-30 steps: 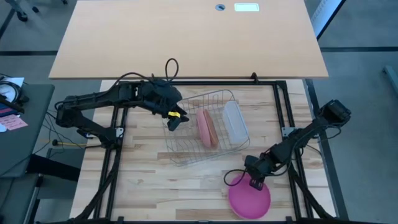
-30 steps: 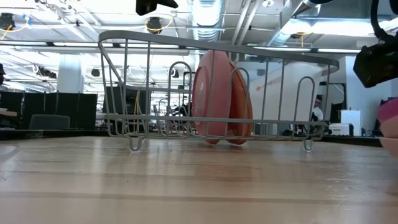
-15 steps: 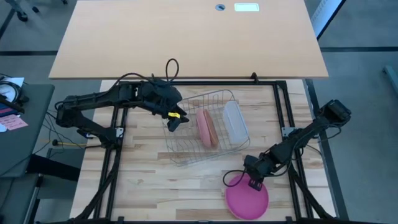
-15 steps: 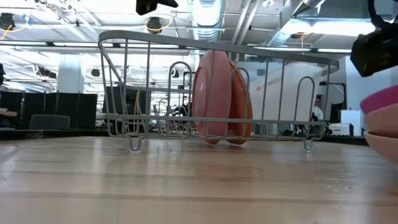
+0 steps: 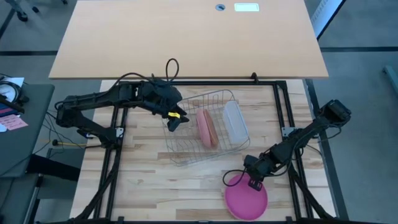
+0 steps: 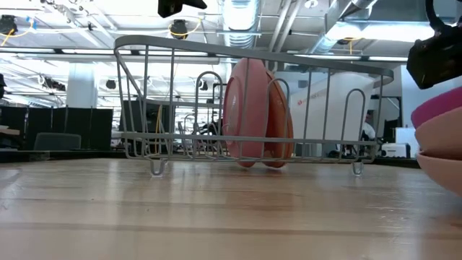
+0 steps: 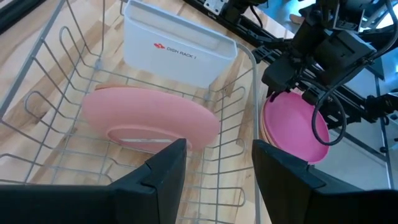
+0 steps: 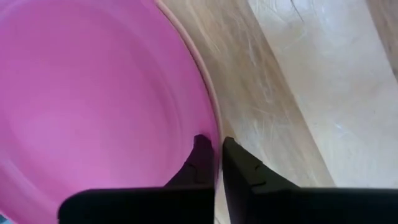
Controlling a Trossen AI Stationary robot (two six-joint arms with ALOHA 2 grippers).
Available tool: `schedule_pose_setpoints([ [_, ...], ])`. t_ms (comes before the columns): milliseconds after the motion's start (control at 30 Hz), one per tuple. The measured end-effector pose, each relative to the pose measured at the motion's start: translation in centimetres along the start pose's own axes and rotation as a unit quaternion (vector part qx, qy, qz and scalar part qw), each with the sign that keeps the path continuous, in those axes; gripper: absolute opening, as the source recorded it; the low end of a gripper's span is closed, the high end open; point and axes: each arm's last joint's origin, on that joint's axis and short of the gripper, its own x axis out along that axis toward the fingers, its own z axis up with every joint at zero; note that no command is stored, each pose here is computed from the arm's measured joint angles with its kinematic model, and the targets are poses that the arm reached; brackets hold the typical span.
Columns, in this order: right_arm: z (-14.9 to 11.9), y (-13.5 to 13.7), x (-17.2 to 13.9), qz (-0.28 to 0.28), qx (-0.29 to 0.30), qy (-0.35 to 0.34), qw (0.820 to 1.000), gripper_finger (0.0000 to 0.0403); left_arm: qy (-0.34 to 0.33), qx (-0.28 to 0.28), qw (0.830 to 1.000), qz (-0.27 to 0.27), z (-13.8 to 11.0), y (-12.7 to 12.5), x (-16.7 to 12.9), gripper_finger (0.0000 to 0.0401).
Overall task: Sort dishes
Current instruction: Put the pink plate in the dish rack
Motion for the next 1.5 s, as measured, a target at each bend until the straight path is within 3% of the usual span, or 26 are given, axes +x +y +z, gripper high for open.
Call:
schedule_pose_setpoints([
  [767, 0.7, 2.7, -3.5, -0.002, 0.000, 0.001, 1.000, 0.0001, 0.000, 0.017, 1.000, 0.000, 0.0, 0.0, 0.0, 0.0177],
  [1033, 1.1, 1.5, -3.6, -0.057, 0.017, 0.007, 0.998, 0.0001, 0.001, 0.025, 1.000, 0.000, 0.0, 0.0, 0.0, 0.0177],
  [1267, 2.2, 2.4, -3.6, 0.000, -0.049, -0.024, 0.999, 0.0001, 0.005, 0.019, 1.000, 0.002, -0.1, 0.0, 0.0, 0.0177],
  [1500, 2.9, 2.3, -5.7, 0.077, -0.055, -0.024, 0.995, 0.0001, 0.010, 0.014, 1.000, -0.008, -0.2, -0.1, 0.0, 0.0177],
])
